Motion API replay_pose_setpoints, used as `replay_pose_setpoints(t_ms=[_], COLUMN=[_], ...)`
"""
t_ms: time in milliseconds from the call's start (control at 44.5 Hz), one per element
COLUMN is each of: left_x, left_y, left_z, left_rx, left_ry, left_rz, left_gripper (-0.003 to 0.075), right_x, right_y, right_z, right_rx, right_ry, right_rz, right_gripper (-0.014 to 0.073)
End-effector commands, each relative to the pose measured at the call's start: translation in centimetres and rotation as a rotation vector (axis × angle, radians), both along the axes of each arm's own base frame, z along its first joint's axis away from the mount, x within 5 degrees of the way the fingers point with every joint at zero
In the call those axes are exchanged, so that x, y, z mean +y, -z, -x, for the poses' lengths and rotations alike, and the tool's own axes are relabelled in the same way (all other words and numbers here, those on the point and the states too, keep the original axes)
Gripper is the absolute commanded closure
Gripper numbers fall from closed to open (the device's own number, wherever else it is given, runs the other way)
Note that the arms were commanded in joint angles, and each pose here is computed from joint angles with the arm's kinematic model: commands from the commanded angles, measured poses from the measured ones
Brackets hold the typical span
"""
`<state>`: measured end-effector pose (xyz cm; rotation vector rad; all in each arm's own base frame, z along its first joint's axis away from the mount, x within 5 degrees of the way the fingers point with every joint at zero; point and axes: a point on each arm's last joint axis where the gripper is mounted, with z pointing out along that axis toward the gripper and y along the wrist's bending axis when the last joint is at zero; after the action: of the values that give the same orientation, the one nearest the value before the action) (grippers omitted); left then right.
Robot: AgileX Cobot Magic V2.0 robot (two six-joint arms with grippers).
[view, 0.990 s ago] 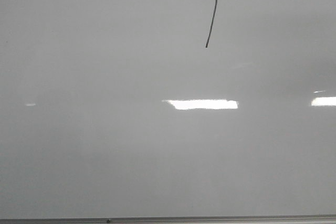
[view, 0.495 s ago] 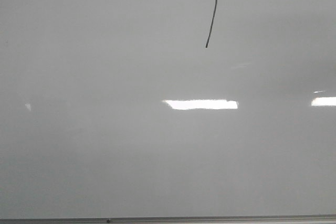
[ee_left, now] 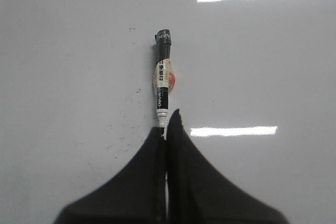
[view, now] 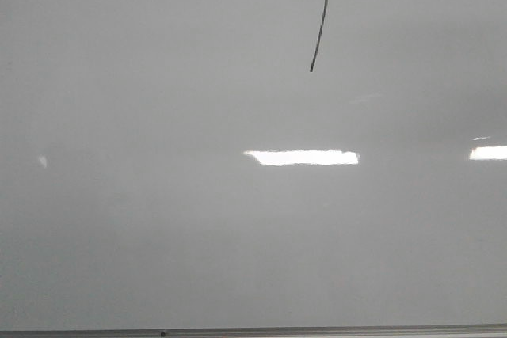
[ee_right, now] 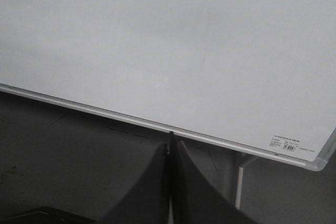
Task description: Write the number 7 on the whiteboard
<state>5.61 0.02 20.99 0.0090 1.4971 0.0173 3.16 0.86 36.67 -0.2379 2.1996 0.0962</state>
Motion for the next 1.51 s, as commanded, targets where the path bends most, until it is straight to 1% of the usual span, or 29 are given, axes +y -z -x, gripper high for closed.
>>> replay_pose_setpoints(t_ms=[0,832,922,1012,1080,1237,1260,1305,1350,1395,1485], left_x=[0.0,0.0,0.0,0.0,0.0,0.0,0.0,0.0,0.0,0.0,0.0], left_y=[-0.4,-0.4,-0.4,-0.4,-0.4,-0.4,-0.4,-0.4,-0.4,-0.4,-0.4], left_z=[0.1,0.1,0.1,0.1,0.1,0.1,0.1,0.1,0.1,0.1,0.1], left_rx=[-0.083,-0.083,-0.083,-0.083,-0.083,-0.083,-0.083,-0.083,-0.083,-0.083,-0.083], left_ry=[-0.001,-0.001,-0.001,-0.001,-0.001,-0.001,-0.001,-0.001,-0.001,-0.001,-0.001], left_rz=[0.015,0.015,0.015,0.015,0.015,0.015,0.015,0.015,0.015,0.015,0.015], left_gripper=[0.0741,0.0741,0.0741,0.0741,0.0741,0.0741,0.0741,0.0741,0.0741,0.0741,0.0741], right_x=[0.0,0.0,-0.2,-0.4,-0.5,-0.7,-0.7,-0.7,-0.8,-0.8,-0.9], right_y=[-1.0,-1.0,-0.7,0.2,1.6,6.1,6.4,8.0,8.8,10.0,11.7], right_z=[-0.3,-0.3,0.0,0.4,0.7,1.0,1.0,0.7,0.5,0.0,-0.9], right_rx=[-0.071,-0.071,-0.122,-0.211,-0.305,-0.505,-0.530,-0.571,-0.607,-0.623,-0.641], right_ry=[0.013,0.013,0.022,0.049,0.074,0.123,0.131,0.151,0.167,0.182,0.201], right_rz=[-0.009,-0.009,0.002,0.000,-0.009,-0.029,-0.030,-0.029,-0.027,-0.024,-0.020], right_gripper=[0.0662,0.0662,0.0662,0.0662,0.0662,0.0662,0.0662,0.0662,0.0662,0.0662,0.0662])
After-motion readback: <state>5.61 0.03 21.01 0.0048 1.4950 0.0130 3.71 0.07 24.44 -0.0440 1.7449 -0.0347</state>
